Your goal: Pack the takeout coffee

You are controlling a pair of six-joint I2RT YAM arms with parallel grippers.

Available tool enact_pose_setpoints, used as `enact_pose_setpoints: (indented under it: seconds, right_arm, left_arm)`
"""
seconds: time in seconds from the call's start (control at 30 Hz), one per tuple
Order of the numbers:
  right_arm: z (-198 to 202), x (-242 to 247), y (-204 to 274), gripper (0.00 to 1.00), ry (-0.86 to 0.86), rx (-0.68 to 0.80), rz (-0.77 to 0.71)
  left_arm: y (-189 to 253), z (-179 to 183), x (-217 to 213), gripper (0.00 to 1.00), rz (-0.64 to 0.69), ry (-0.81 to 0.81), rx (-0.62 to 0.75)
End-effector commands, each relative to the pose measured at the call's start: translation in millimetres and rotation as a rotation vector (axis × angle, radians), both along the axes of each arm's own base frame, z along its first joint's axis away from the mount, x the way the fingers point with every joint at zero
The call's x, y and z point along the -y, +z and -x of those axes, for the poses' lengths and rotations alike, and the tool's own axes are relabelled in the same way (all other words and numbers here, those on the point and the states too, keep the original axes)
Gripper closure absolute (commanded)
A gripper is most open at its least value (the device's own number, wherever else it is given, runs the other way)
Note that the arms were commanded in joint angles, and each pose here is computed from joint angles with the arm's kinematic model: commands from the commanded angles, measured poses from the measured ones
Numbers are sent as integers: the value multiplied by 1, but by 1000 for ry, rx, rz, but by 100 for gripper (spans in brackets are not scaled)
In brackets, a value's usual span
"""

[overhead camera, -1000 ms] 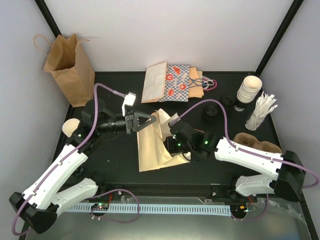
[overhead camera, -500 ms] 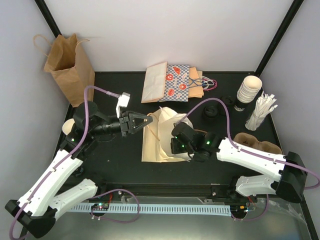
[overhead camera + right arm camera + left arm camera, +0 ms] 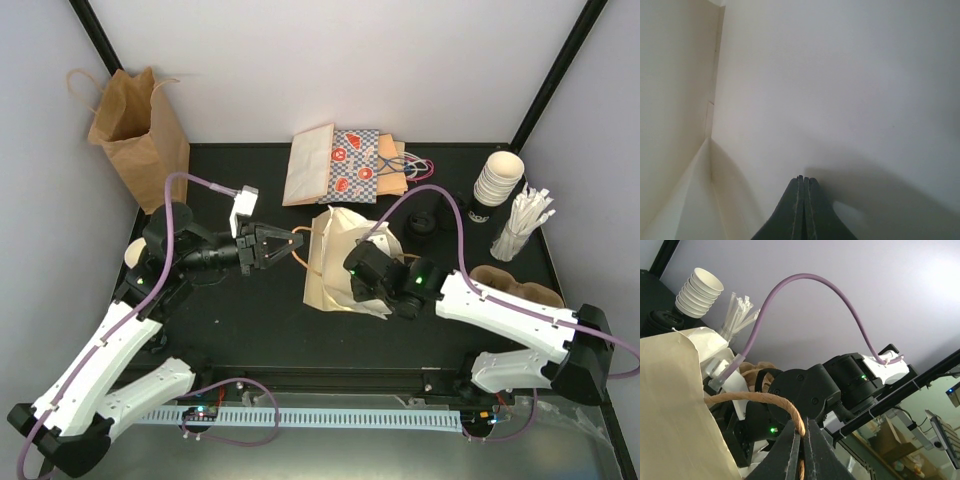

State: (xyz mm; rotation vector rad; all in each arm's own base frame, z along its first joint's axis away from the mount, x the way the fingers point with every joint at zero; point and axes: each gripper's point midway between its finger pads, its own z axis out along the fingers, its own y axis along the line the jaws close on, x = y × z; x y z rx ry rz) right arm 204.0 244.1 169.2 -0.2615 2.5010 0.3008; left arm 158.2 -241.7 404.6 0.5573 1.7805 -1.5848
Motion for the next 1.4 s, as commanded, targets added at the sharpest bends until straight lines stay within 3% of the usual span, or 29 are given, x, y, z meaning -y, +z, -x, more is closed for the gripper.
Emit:
enact_pose_setpoints:
  seconds: [0.0,0.53,0.9,1.2,1.37]
  right_arm:
    - [-7,24,3,99,-50,46,140]
    - [-23,54,8,99,-127,113,391]
    - [-23,35,8,99,-26,114,333]
    - [-41,82,21,99,-207,206,692]
    - [-43,73,17,99,-169,192,699]
  left_arm:
    - [34,12,-8,98,46,12,110]
    - [32,10,-12,98,9,46,126]
    - [22,6,-12,99,-27,59,110]
    - [14,6,-15,98,-50,75,104]
    - [11,6,-15,98,-53,74,97]
